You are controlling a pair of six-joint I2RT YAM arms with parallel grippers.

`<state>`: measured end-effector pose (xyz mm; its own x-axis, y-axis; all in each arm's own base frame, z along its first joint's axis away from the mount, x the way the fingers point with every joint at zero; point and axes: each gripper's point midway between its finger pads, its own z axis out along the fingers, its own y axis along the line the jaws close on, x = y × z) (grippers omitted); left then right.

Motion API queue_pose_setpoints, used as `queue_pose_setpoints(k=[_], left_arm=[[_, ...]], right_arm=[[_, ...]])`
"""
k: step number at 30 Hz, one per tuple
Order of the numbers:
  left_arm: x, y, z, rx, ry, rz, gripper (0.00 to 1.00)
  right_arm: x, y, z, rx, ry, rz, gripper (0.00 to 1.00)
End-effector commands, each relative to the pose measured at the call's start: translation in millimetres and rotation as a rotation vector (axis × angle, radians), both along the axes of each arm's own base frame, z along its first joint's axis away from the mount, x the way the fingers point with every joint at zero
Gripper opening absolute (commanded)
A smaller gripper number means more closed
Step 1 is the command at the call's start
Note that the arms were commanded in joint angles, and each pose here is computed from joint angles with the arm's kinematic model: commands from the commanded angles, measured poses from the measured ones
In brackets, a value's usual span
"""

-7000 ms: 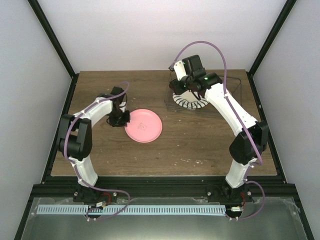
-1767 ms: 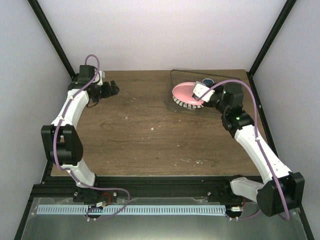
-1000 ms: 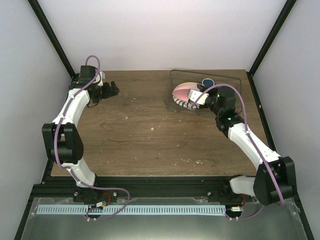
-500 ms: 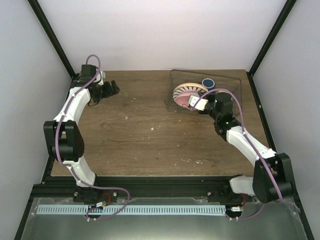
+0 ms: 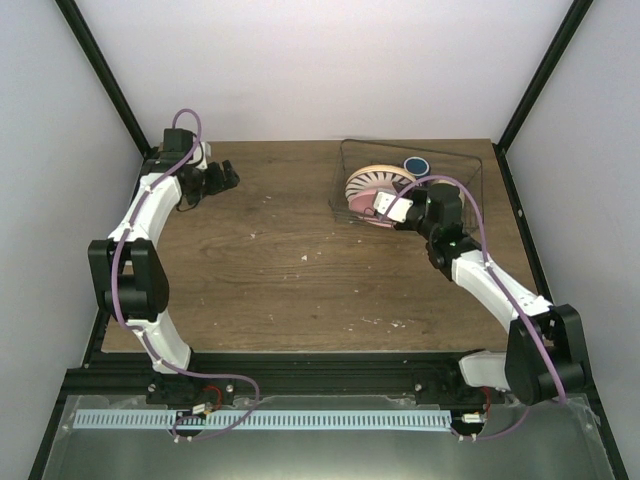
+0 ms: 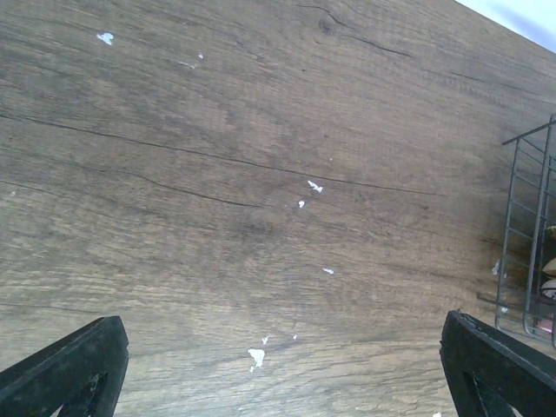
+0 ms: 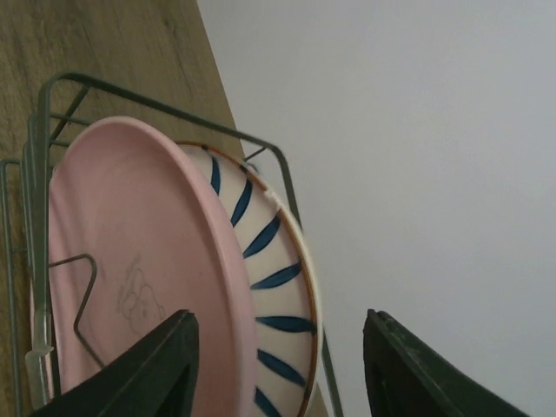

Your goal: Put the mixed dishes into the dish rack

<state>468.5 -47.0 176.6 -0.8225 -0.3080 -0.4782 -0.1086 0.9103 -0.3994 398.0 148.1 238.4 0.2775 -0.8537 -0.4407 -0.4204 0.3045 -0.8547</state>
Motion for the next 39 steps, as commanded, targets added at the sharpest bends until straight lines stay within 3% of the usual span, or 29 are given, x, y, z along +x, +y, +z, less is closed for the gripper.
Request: queue_pose_setpoints(k=[1,6,12,16,22,27,35,39], left_arm=[[11,-7,2,-0.038,-0.02,-0.026,1.0],[15,-15,-3,-0.043,-0.012,-0.06,1.0],[19,-23,-4,-0.049,-0.012,-0.093,1.0],[21,-23,-5,-0.042,-0.02,-0.09,1.0],[29,-21,-1,-0.042,-0.032,-0.075,1.0],[35,-14,9,-0.028,-0.063,-0.058,1.0],[39,11,13,0.052,-0.065,0.01,1.0],[40,22,16,0.091,-0.071,0.045,1.0]], right_arm=[[-7,12,64,0.107,-0.096,0.045,0.6],[-19,13,94,0.195,-0.097,0.061,0.86],[-17,3,107,0.261,-0.109,-0.012,0.99],[8,-14,124,0.429,-0.058,-0.175,1.0],[95,-68,94,0.647,0.218,-0.633,1.0],[133,-114,77,0.854,0.39,-0.84,1.0],[135,-192,32,1.098,0.544,-1.11,1.0],[122,-218,19,1.15,0.506,-1.209,1.0]])
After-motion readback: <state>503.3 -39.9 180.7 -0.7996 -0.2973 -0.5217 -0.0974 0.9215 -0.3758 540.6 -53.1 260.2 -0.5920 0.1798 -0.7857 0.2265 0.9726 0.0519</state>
